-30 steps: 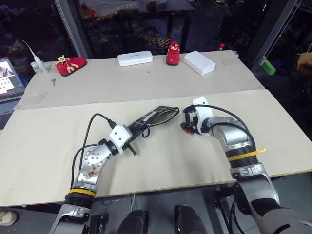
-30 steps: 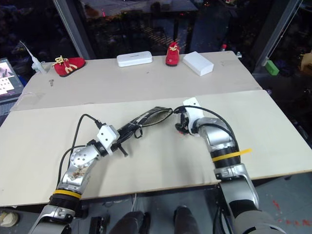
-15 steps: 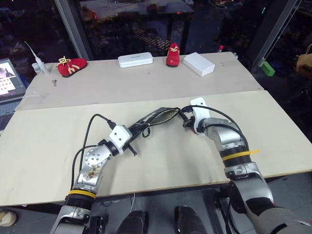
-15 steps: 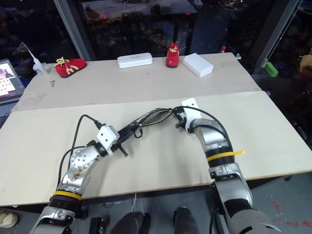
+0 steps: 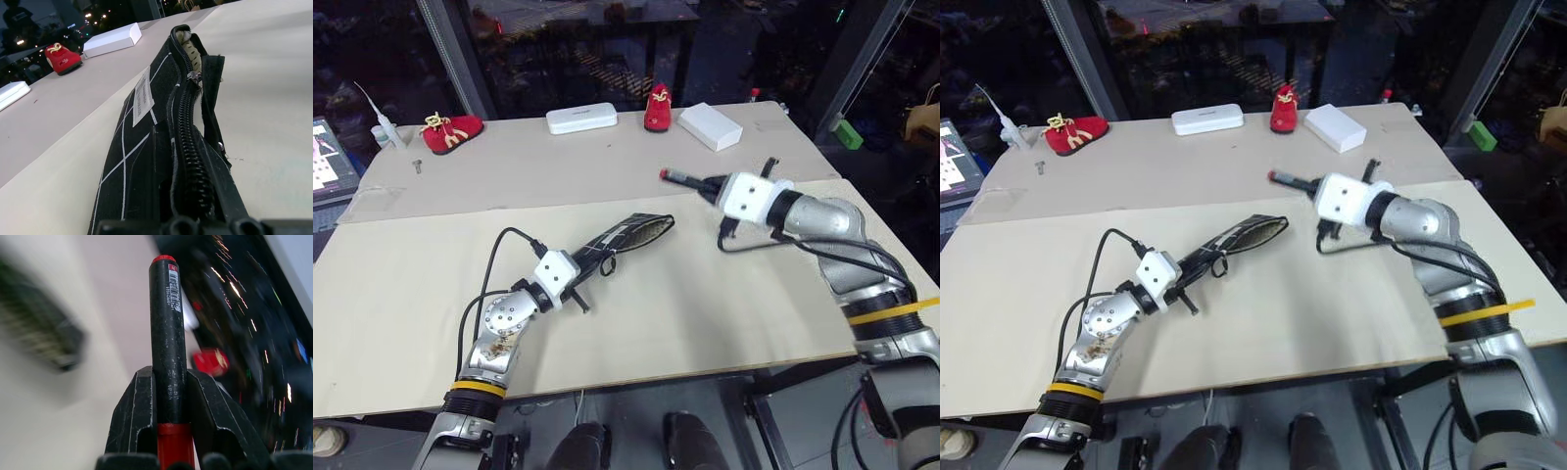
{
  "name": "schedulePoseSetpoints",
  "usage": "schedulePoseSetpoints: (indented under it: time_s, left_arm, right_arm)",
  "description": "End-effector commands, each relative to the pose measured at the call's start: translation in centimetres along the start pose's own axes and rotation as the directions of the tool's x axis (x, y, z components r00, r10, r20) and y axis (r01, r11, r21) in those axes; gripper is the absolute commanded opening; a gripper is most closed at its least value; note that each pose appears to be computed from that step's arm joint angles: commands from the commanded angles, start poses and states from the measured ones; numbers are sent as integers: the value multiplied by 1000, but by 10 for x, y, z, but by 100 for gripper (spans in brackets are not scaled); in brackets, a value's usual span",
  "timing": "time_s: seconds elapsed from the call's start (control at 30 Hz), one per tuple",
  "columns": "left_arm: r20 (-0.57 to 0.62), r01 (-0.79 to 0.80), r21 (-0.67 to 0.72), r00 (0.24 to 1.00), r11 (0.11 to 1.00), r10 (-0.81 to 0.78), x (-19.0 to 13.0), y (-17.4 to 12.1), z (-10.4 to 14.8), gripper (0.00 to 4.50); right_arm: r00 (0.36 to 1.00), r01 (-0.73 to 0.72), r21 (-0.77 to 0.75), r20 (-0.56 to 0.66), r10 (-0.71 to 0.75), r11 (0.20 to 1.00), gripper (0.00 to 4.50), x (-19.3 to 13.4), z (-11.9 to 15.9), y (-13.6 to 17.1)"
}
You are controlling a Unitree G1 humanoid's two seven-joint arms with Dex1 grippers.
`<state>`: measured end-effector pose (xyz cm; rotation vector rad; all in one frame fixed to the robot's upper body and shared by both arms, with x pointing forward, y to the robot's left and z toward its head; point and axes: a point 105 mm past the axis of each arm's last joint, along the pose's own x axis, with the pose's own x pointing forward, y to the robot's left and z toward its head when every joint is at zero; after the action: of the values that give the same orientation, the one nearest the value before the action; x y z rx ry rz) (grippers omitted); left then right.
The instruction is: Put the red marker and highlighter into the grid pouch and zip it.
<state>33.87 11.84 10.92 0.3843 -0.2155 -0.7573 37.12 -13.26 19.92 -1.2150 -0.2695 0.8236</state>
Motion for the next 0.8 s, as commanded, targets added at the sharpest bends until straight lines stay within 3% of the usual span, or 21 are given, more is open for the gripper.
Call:
schedulePoseSetpoints:
  time_s: [0.03, 0.17, 0.5, 0.8]
  left_arm:
    - [50, 1, 17, 999, 1000, -2, 6, 2, 12, 0]
    - [59, 10, 13, 998, 1000, -11, 9, -1, 13, 0]
    - [62, 21, 3, 998, 1000, -21, 10, -4, 12, 0]
    - [61, 30, 6, 998, 1000, -30, 10, -4, 11, 0]
  right_arm:
    - [998, -50, -157, 41, 57, 986, 52, -4, 12, 3]
    - [996, -83, -259, 12, 89, 962, 52, -2, 4, 10]
    - [989, -105, -287, 67, 129, 952, 52, 30, 15, 16]
    - [954, -129, -387, 202, 221, 913, 52, 60, 51, 34]
